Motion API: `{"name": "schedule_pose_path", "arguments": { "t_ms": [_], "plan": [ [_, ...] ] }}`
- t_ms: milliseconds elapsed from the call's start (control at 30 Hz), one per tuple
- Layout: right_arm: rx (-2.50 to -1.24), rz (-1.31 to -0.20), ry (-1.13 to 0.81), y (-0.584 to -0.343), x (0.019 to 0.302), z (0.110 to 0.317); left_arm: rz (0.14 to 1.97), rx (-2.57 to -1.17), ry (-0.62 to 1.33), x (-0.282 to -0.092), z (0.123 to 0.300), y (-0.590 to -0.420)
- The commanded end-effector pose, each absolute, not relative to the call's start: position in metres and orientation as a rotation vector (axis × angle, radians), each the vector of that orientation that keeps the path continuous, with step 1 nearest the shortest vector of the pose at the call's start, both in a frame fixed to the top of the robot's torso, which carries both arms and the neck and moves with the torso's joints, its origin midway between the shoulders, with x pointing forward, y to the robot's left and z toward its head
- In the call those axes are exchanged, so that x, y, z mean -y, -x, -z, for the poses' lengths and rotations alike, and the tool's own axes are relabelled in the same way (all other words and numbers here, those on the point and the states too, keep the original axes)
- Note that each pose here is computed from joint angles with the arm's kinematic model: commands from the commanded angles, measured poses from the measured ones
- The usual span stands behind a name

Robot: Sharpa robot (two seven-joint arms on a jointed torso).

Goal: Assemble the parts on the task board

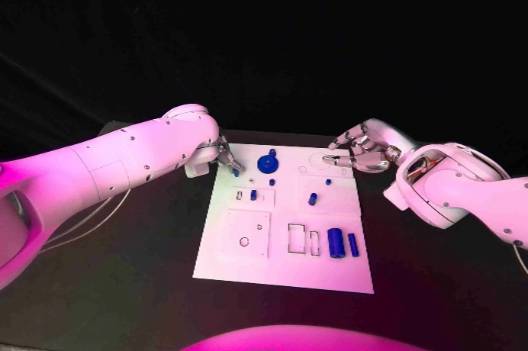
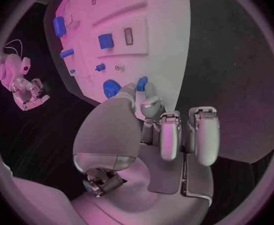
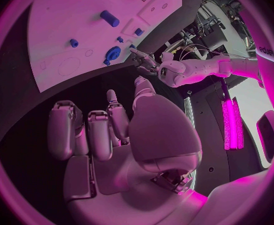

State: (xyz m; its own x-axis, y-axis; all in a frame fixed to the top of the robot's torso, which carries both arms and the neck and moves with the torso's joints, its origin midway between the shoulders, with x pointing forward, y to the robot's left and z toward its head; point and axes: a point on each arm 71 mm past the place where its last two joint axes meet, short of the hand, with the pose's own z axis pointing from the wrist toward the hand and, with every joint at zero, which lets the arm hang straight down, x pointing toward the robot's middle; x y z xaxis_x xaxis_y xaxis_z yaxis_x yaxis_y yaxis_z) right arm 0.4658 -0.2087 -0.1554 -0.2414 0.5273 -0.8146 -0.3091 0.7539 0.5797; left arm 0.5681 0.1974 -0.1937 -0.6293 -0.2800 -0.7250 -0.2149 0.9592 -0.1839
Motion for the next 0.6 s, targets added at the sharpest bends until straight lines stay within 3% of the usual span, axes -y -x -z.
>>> {"name": "schedule_pose_path", "arguments": {
  "t_ms": [33, 600],
  "plan": [
    [-1.638, -0.794, -0.164, -0.465, 0.208, 0.156, 0.119, -2.284, 0.351, -0.195, 0.194, -0.568],
    [-1.641, -0.786, -0.167, -0.466, 0.209, 0.156, 0.238, -2.307, 0.438, -0.198, 0.193, -0.556]
  ]
}}
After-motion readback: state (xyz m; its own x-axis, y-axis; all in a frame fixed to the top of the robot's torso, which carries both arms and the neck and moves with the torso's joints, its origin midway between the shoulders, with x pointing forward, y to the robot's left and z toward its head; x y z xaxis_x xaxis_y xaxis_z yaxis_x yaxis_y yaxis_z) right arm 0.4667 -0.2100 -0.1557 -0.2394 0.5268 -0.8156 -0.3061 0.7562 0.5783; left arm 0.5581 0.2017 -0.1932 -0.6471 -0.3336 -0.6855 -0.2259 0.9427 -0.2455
